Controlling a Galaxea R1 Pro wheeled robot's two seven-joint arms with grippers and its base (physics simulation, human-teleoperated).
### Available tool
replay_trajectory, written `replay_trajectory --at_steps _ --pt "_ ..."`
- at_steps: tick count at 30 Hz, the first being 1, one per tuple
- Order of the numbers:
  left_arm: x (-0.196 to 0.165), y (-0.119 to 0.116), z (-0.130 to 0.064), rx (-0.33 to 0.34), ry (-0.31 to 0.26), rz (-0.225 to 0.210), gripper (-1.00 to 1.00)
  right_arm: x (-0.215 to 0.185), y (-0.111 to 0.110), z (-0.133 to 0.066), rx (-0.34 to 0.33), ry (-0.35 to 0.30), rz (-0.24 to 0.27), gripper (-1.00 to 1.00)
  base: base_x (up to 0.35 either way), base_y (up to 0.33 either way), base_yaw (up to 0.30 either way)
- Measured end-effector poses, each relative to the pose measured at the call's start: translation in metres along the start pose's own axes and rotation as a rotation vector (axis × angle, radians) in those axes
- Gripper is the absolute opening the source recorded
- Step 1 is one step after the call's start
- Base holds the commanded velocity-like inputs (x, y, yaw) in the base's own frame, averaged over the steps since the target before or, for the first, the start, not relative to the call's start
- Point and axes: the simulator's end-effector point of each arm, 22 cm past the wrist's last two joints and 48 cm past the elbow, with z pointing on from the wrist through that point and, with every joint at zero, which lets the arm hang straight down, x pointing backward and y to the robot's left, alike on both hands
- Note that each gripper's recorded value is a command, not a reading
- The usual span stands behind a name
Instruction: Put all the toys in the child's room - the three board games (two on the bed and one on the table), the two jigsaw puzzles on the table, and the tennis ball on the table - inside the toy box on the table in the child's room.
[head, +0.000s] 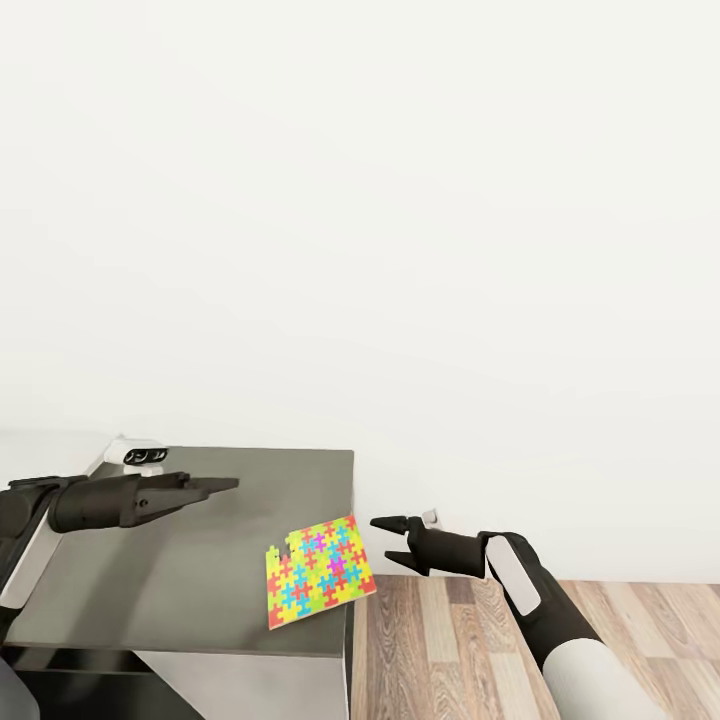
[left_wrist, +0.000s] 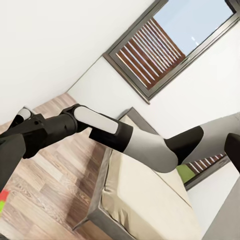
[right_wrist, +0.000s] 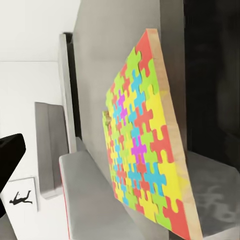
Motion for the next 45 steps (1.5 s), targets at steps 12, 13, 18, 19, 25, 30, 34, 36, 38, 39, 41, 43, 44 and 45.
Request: replay_trajectory --at_steps 12,13,18,19,25,30,34,36,38,39,41,43,44,45 --pt "0.014 0.013 -0.001 0.000 0.001 0.003 1.00 0.002 -0.019 0.007 0.000 0.002 0.000 1.00 0.000 0.000 0.000" --pt "0.015 0.014 -0.001 0.000 0.001 0.003 1.00 0.002 -0.020 0.007 -0.001 0.002 0.000 1.00 0.000 0.000 0.000" --pt "0.020 0.015 0.001 0.006 0.008 0.015 1.00 0.004 -0.026 0.010 -0.002 0.006 0.001 1.00 0.000 0.000 0.000" --pt "0.020 0.014 0.002 0.009 0.009 0.018 1.00 0.004 -0.026 0.010 -0.002 0.007 0.001 1.00 0.000 0.000 0.000" --pt "0.014 -0.001 0.036 0.099 0.005 0.045 1.00 0.008 -0.025 0.012 0.001 0.023 -0.004 1.00 0.000 0.000 0.000" --pt "0.006 -0.012 0.061 0.167 -0.010 0.066 1.00 0.010 -0.025 0.013 0.001 0.031 -0.009 1.00 0.000 0.000 0.000" --pt "0.007 -0.013 0.068 0.184 -0.012 0.072 1.00 0.011 -0.027 0.015 0.002 0.033 -0.010 1.00 0.000 0.000 0.000" --pt "0.009 -0.011 0.069 0.188 -0.012 0.073 1.00 0.011 -0.030 0.016 0.002 0.033 -0.010 1.00 0.000 0.000 0.000" --pt "0.009 -0.012 0.070 0.191 -0.011 0.072 1.00 0.011 -0.030 0.016 0.002 0.034 -0.010 1.00 0.000 0.000 0.000" --pt "0.009 -0.012 0.070 0.191 -0.011 0.072 1.00 0.011 -0.030 0.016 0.002 0.034 -0.010 1.00 0.000 0.000 0.000" --pt "0.009 -0.012 0.071 0.192 -0.011 0.072 1.00 0.012 -0.030 0.016 0.003 0.035 -0.009 1.00 0.000 0.000 0.000" --pt "0.009 -0.012 0.071 0.192 -0.011 0.072 1.00 0.012 -0.031 0.017 0.004 0.035 -0.009 1.00 0.000 0.000 0.000" --pt "0.010 -0.011 0.071 0.192 -0.011 0.072 1.00 0.012 -0.032 0.017 0.004 0.036 -0.009 1.00 0.000 0.000 0.000" --pt "0.012 -0.010 0.071 0.192 -0.011 0.072 1.00 0.012 -0.034 0.018 0.005 0.036 -0.008 1.00 0.000 0.000 0.000"
